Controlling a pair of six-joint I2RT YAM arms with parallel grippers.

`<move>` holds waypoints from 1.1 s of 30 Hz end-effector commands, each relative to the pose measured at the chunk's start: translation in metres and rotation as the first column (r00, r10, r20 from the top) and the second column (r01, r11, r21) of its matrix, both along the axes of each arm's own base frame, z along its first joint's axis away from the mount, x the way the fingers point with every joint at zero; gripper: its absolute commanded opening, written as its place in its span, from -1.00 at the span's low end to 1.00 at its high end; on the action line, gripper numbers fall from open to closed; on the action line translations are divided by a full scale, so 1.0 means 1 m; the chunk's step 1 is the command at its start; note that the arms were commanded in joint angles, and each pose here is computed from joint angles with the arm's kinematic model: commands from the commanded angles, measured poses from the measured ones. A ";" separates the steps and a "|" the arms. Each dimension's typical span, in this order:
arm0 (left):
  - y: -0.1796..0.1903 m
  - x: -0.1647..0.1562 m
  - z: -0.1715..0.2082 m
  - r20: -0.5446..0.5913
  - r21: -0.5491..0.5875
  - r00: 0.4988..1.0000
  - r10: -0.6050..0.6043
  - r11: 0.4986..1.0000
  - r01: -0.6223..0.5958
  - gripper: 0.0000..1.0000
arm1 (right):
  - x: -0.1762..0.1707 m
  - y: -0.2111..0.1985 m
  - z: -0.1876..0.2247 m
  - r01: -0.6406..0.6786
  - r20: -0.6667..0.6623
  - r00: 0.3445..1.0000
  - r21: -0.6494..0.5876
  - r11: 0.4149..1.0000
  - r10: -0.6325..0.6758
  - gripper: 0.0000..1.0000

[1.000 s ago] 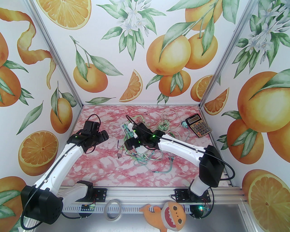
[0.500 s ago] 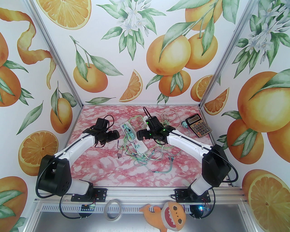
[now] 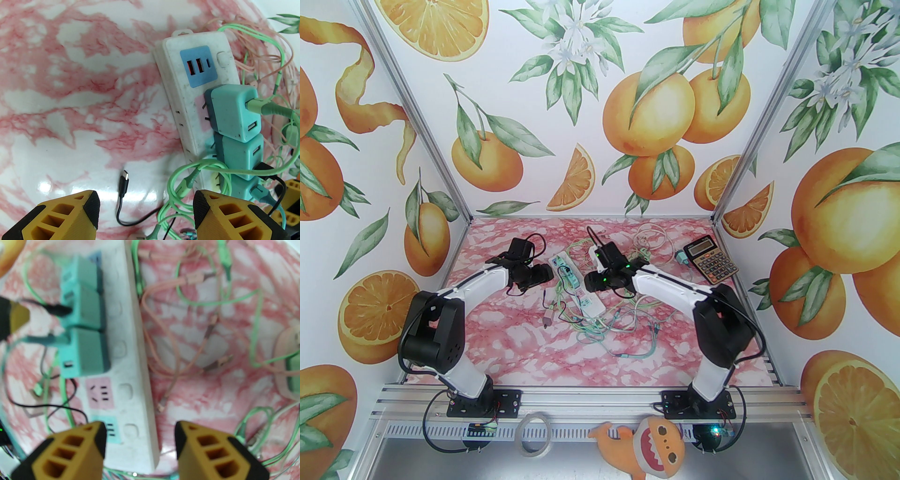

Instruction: Pull the plug off the socket

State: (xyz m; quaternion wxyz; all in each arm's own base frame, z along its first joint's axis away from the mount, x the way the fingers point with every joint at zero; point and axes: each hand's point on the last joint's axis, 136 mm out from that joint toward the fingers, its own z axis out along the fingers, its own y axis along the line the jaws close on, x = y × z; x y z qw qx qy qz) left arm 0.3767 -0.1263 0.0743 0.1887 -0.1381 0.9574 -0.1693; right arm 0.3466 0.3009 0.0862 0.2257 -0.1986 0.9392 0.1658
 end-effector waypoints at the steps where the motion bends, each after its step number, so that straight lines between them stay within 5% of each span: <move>1: 0.000 0.015 0.011 0.035 -0.022 0.999 0.026 0.999 -0.025 0.38 | 0.000 0.023 0.004 -0.077 0.058 0.995 -0.021 0.997 0.078 0.08; 20: 0.019 0.003 0.021 0.034 -0.037 0.996 0.087 0.996 -0.086 0.39 | 0.034 0.064 -0.023 -0.149 0.107 0.981 -0.133 0.980 0.163 0.05; 26: 0.024 0.001 0.025 0.039 -0.032 0.995 0.097 0.995 -0.095 0.40 | 0.037 0.078 -0.023 -0.177 0.112 0.975 -0.121 0.977 0.191 -0.35; 33: 0.027 -0.002 0.029 0.050 -0.029 0.993 0.110 0.994 -0.108 0.40 | 0.036 0.111 0.002 -0.198 0.126 0.972 -0.023 0.980 0.200 -0.40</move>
